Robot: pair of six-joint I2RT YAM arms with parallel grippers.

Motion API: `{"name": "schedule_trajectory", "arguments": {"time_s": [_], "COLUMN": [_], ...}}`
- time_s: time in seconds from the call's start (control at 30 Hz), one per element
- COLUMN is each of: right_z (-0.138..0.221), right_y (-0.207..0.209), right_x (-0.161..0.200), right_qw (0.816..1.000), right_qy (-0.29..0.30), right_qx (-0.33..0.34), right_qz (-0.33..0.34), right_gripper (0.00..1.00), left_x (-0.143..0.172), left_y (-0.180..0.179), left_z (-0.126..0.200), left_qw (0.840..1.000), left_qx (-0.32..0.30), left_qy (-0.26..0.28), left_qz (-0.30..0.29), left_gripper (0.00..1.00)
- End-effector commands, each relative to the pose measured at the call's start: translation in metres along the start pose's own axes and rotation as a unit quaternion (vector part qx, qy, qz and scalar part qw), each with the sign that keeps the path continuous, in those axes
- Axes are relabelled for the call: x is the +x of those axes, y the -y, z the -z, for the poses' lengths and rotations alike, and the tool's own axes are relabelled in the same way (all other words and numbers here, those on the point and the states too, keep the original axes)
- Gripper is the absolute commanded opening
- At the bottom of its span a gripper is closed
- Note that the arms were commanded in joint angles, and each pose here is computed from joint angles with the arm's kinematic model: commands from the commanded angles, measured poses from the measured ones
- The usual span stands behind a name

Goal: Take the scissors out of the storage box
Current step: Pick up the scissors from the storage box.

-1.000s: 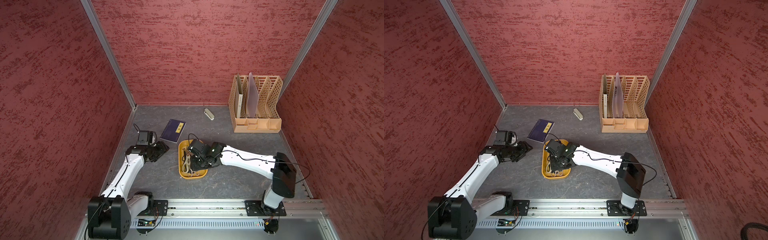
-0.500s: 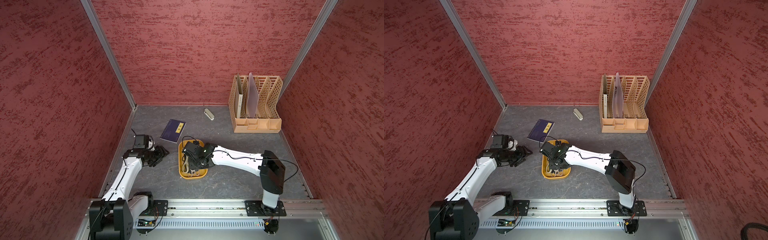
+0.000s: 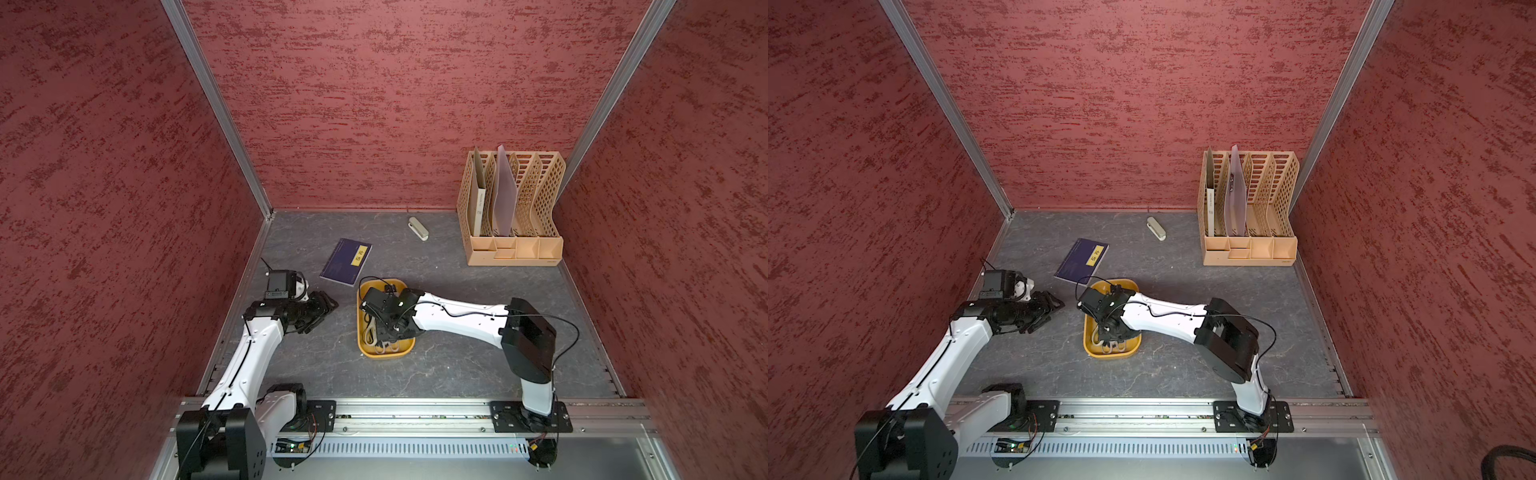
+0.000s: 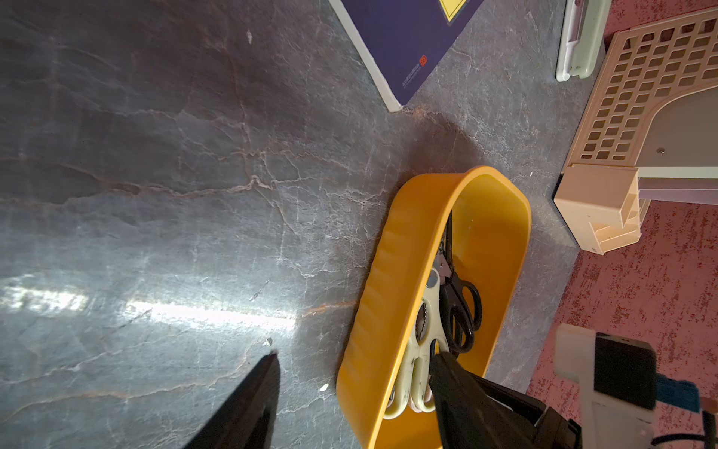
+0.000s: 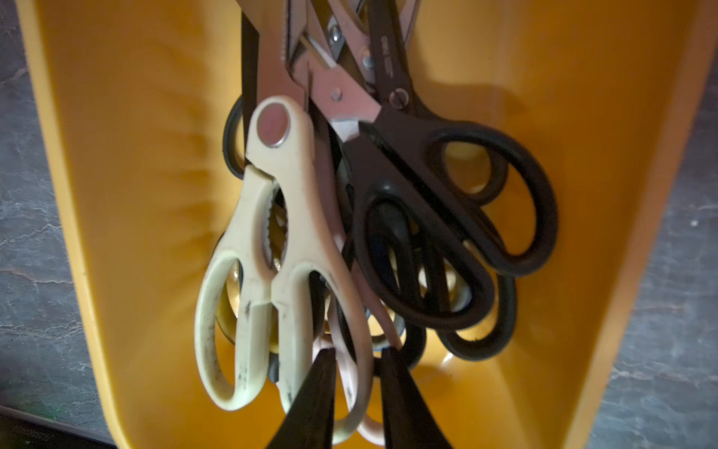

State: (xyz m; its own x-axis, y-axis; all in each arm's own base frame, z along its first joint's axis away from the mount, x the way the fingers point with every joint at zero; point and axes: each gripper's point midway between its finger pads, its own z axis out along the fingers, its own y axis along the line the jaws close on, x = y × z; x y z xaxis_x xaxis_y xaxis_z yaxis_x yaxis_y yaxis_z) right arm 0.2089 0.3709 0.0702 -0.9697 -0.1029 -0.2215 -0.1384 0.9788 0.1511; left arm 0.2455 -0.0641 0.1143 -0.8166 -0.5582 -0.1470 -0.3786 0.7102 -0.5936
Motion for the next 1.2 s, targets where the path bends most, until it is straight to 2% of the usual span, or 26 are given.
{"name": "schedule_trajectory", "arguments": {"time_s": [0.0,0.37,0.67,0.83,1.0,1.17], "right_z": [0.003,0.020,0.069,0.109,0.115,0.121], "right_y": [-0.008,-0.009,0.001,0.041,0.106,0.170], "right_x": [-0.009,-0.014,-0.019,-0.022,-0.021,-0.028], "right_qw": [1.000,0.999,0.996,0.992,0.989,0.989], "right_qy": [0.020,0.033,0.064,0.101,0.093,0.093], "right_qx": [-0.006,-0.017,-0.032,-0.008,0.045,0.076], "right_qz": [0.001,0.012,0.045,0.081,0.106,0.089], "right_gripper": [0.18,0.00,0.00,0.00,0.00,0.00], "left_x": [0.002,-0.001,-0.009,-0.005,0.004,0.008], "left_y": [-0.005,-0.006,-0.011,-0.003,0.020,0.041], "left_z": [0.002,0.004,0.006,-0.001,-0.004,-0.005], "left_qw": [1.000,1.000,1.000,1.000,0.998,0.996], "left_qx": [-0.006,-0.010,-0.009,0.018,0.058,0.061], "left_qy": [0.003,0.014,0.026,0.000,-0.036,-0.042], "left_qz": [0.000,-0.002,0.011,0.008,-0.014,-0.055], "left_gripper": [0.66,0.66,0.66,0.67,0.67,0.68]}}
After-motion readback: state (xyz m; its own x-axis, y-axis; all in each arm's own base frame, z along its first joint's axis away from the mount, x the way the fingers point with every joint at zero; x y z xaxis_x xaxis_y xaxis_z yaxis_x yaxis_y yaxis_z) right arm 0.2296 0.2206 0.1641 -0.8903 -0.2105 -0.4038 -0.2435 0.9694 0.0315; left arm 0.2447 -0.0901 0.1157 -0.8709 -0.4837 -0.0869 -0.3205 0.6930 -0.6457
